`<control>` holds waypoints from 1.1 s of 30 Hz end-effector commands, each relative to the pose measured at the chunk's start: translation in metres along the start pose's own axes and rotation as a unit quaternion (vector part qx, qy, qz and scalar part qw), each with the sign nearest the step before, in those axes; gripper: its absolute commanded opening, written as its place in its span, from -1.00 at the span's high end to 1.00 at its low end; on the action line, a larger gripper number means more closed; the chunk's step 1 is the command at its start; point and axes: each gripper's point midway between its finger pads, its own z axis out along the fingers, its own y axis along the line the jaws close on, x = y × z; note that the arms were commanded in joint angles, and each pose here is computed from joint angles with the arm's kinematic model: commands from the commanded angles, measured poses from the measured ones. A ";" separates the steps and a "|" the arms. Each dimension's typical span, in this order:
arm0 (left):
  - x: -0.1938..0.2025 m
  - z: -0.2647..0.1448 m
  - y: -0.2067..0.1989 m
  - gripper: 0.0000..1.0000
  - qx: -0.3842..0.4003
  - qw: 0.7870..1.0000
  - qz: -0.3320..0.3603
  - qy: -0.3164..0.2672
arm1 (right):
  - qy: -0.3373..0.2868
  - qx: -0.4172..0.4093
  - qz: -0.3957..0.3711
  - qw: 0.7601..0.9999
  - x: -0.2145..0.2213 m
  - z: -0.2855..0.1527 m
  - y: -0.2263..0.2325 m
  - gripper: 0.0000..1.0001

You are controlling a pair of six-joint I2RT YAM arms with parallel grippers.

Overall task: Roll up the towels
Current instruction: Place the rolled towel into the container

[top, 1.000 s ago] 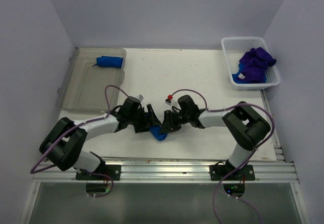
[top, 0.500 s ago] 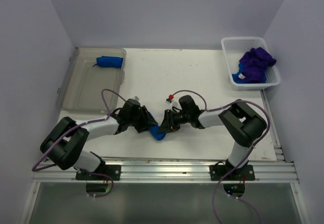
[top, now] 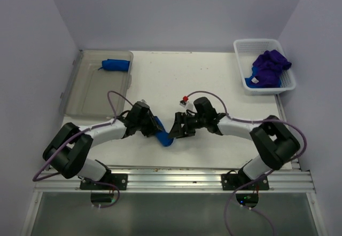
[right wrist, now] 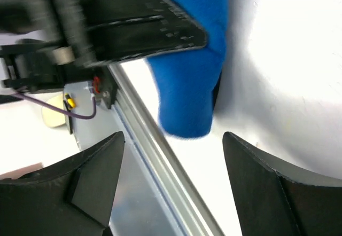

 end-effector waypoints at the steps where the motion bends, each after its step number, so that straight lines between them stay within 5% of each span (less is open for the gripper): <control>1: -0.027 -0.017 -0.039 0.33 0.025 0.999 0.028 -0.038 | -0.059 0.013 -0.058 0.996 -0.028 -0.044 0.030 -0.57; 5: -0.053 -0.038 -0.067 0.35 0.034 0.997 0.037 -0.065 | -0.111 0.064 -0.068 0.989 -0.040 -0.089 0.029 -0.71; 10: -0.128 -0.094 -0.102 0.35 0.052 0.984 0.026 -0.167 | -0.148 0.054 -0.079 0.984 -0.049 -0.121 0.047 -0.75; 16: -0.257 -0.173 -0.083 0.31 0.045 0.947 -0.024 -0.317 | -0.155 0.058 -0.076 0.983 -0.050 -0.126 0.049 -0.75; 19: -0.322 -0.193 -0.039 0.31 0.023 0.927 -0.077 -0.367 | -0.149 0.062 -0.069 0.984 -0.049 -0.124 0.046 -0.75; 33: -0.439 -0.084 0.037 0.31 0.028 0.926 -0.186 -0.327 | -0.116 0.079 -0.036 0.989 -0.051 -0.107 0.027 -0.75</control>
